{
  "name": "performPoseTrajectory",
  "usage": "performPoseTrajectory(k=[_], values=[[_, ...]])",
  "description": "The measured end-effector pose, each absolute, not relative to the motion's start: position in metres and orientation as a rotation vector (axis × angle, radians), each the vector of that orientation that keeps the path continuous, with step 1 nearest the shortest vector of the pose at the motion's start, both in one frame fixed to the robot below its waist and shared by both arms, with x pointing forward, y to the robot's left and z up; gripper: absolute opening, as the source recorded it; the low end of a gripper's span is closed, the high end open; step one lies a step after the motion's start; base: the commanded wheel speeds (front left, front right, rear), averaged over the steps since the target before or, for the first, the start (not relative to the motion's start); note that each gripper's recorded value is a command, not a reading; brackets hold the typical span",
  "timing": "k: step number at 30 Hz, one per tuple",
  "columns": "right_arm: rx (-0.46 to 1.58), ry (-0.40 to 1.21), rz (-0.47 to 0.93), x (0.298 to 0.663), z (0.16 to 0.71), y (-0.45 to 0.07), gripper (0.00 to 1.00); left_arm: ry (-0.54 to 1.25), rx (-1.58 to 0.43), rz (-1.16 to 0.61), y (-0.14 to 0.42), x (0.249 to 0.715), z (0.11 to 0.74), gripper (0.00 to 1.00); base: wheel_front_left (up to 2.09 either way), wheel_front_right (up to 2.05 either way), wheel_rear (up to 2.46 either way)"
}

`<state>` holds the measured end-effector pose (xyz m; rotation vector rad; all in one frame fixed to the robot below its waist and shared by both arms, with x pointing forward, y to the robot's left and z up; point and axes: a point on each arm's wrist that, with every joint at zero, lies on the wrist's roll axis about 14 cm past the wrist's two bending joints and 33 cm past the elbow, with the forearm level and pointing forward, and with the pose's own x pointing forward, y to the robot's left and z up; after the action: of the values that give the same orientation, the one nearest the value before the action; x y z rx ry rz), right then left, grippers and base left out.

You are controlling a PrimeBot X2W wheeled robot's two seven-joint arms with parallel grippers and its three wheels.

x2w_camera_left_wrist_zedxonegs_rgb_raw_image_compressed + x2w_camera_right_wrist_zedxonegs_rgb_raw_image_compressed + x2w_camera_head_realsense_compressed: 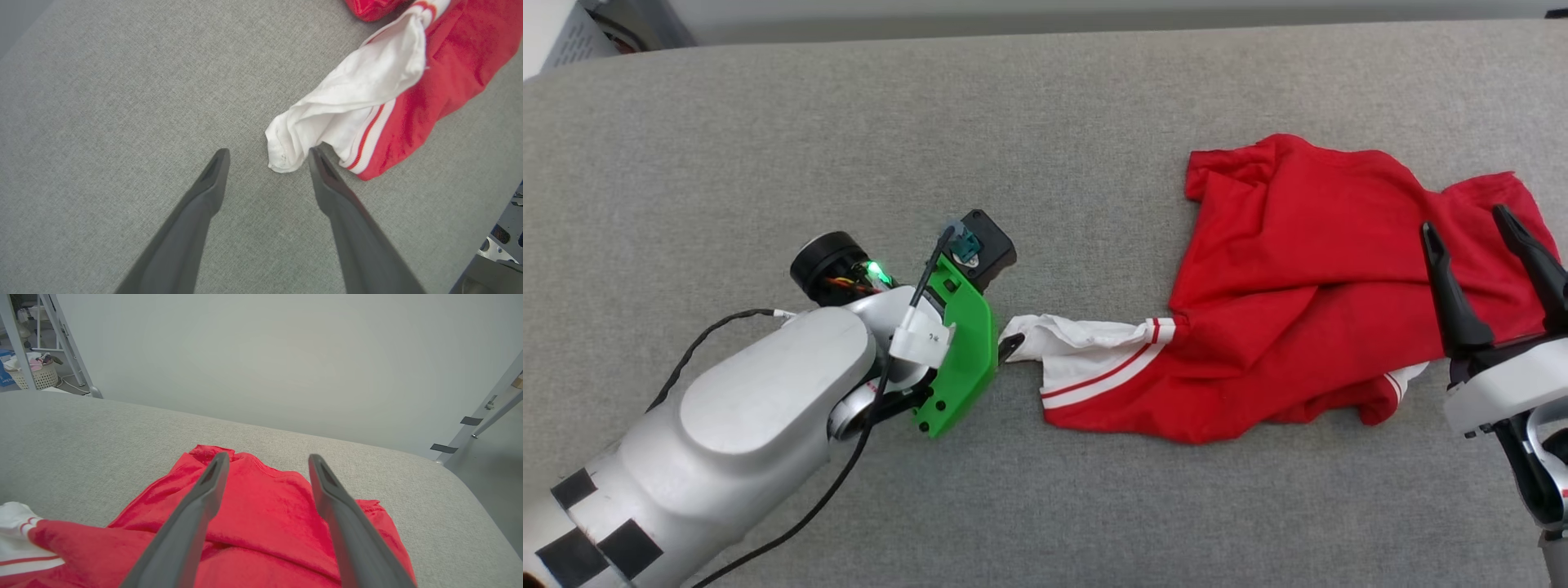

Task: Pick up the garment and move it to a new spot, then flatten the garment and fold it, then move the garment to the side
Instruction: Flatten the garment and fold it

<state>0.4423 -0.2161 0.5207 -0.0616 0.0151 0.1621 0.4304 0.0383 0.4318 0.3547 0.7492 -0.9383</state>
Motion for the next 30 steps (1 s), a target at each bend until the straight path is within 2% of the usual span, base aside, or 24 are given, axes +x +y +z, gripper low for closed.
performPoseTrajectory(k=[13, 14, 15, 21, 22, 24, 30], values=[[-0.06, 0.09, 0.119, 0.454, 0.485, -0.234, 1.0, 0.876, 0.417, -1.005, 0.023, 0.44, 0.373, 1.0, 0.0, 0.0, 0.0], [-0.061, 0.094, 0.115, 0.453, 0.483, -0.235, 1.0, 0.885, 0.42, -1.011, 0.022, 0.439, 0.371, 0.47, 0.0, 0.0, 0.0], [-0.061, 0.096, 0.113, 0.453, 0.481, -0.236, 1.0, 0.889, 0.421, -1.016, 0.021, 0.439, 0.371, 0.0, 0.0, 0.0, 0.0], [-0.064, 0.095, 0.107, 0.452, 0.481, -0.239, 1.0, 0.809, 0.388, -1.033, 0.015, 0.437, 0.38, 0.0, 0.0, 0.0, 0.0], [-0.063, 0.078, 0.108, 0.453, 0.487, -0.239, 1.0, 0.738, 0.299, -0.978, 0.025, 0.449, 0.396, 0.0, 0.0, 0.0, 0.0], [-0.062, 0.071, 0.111, 0.453, 0.49, -0.237, 1.0, 0.706, 0.272, -0.918, 0.042, 0.46, 0.406, 0.0, 0.0, 0.0, 0.0], [-0.053, 0.056, 0.145, 0.455, 0.494, -0.224, 1.0, 0.7, 0.245, -0.711, 0.11, 0.474, 0.414, 0.0, 0.0, 0.0, 0.0]])
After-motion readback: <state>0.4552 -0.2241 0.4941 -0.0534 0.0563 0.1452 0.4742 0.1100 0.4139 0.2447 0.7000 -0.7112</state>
